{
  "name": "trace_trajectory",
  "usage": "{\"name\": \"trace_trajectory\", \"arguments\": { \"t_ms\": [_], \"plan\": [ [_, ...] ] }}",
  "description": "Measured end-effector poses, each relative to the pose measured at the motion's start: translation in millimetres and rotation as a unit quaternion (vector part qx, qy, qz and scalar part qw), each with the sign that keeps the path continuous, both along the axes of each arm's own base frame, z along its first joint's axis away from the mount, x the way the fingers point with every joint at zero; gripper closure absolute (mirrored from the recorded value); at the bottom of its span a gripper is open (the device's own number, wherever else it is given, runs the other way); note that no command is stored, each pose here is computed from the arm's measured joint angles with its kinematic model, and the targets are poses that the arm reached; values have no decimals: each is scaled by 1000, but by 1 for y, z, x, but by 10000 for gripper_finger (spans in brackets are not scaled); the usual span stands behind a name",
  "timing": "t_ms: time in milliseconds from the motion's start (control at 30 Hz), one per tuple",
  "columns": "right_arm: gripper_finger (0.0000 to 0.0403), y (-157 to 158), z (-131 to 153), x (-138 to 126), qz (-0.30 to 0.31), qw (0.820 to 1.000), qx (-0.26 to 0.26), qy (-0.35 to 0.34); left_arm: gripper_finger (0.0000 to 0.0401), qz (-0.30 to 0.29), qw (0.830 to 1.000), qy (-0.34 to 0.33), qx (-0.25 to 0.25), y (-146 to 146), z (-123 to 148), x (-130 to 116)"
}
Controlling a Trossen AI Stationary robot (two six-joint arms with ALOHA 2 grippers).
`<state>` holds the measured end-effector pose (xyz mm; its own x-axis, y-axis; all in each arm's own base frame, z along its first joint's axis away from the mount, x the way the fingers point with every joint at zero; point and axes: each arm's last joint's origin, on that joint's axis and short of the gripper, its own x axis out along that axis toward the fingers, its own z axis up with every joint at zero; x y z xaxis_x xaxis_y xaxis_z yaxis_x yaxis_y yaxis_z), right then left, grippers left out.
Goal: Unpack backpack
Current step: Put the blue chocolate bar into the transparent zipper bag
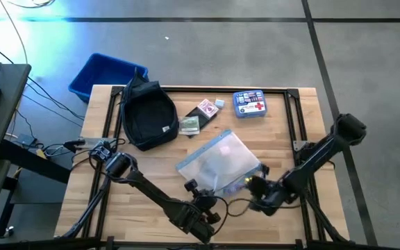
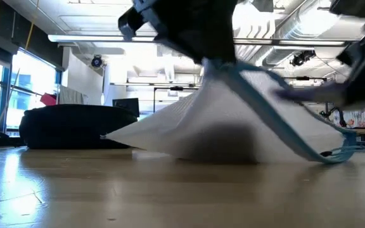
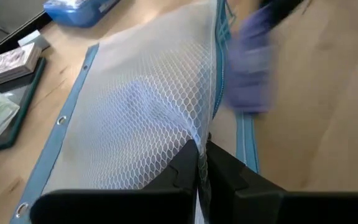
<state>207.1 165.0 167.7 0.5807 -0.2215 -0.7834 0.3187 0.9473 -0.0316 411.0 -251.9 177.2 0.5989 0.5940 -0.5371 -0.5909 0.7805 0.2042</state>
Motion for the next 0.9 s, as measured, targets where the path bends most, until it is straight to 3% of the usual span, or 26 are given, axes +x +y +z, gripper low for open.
{"name": "trace_trajectory", "arguments": {
  "t_ms": [167,367,633,767,900],
  "plan": [
    [401,-36,-13,26,-80,995,-53,15,401,-25,1000,-7,8,-5,4,4],
    [383,-60,-10,61,-2,998,-69,-10,401,-38,999,11,18,-5,4,3],
    [266,-69,-11,84,63,997,-36,-41,401,-44,999,20,13,-5,3,2],
    [207,-66,-12,83,106,994,-3,-26,401,-39,999,30,14,-3,2,0],
    [175,-57,-2,74,145,989,29,-21,401,-22,999,39,14,-1,1,-4]
  ]
}}
